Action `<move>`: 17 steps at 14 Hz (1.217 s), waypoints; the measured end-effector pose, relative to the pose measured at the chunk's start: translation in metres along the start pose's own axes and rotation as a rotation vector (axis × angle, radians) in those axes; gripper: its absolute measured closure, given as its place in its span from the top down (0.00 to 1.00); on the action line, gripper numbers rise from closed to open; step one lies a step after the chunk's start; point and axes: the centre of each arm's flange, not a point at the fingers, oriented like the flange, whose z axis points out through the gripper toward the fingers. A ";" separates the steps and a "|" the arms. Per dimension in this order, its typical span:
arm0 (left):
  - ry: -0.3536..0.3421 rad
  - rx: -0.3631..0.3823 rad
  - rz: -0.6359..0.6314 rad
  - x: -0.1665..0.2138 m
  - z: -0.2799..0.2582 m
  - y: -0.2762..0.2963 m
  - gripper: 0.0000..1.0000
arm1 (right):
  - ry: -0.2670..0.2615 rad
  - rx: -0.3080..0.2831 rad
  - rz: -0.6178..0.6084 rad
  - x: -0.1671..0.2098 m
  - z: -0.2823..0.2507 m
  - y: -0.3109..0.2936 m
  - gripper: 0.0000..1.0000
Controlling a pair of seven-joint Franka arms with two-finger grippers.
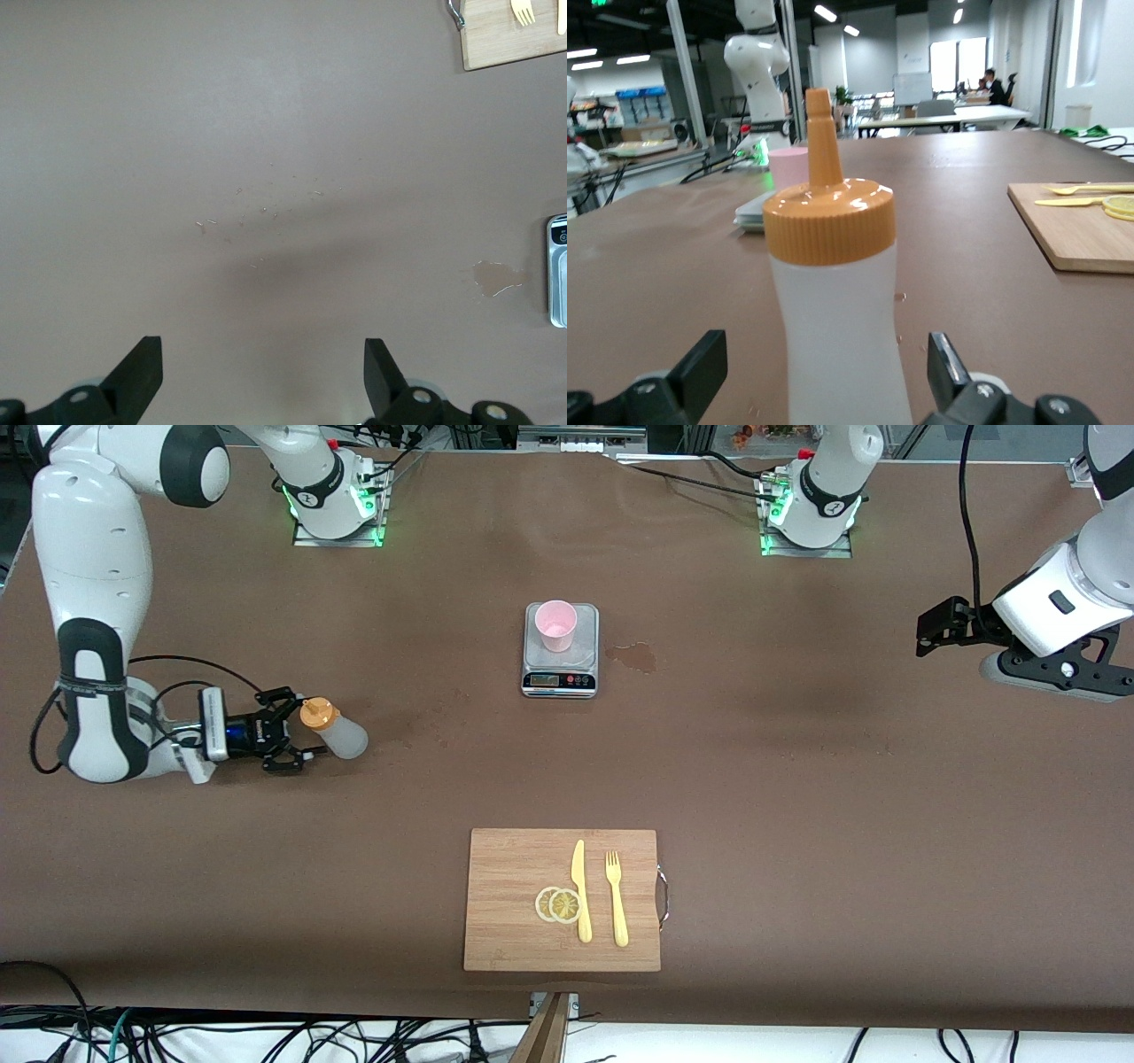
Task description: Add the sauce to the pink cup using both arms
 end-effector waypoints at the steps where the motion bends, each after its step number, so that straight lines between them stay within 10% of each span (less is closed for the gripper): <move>1: 0.001 0.000 0.000 0.000 0.000 0.000 1.00 | -0.040 0.017 -0.019 0.011 -0.013 0.005 1.00; 8: 0.006 0.000 0.000 0.000 -0.003 0.000 1.00 | -0.500 0.056 0.135 0.165 -0.087 0.021 1.00; 12: 0.006 0.000 0.000 0.000 -0.003 0.000 1.00 | -0.762 -0.072 0.312 0.264 -0.094 0.012 1.00; 17: 0.007 0.000 0.000 0.000 -0.003 0.000 1.00 | -0.958 -0.301 0.611 0.353 -0.082 -0.017 1.00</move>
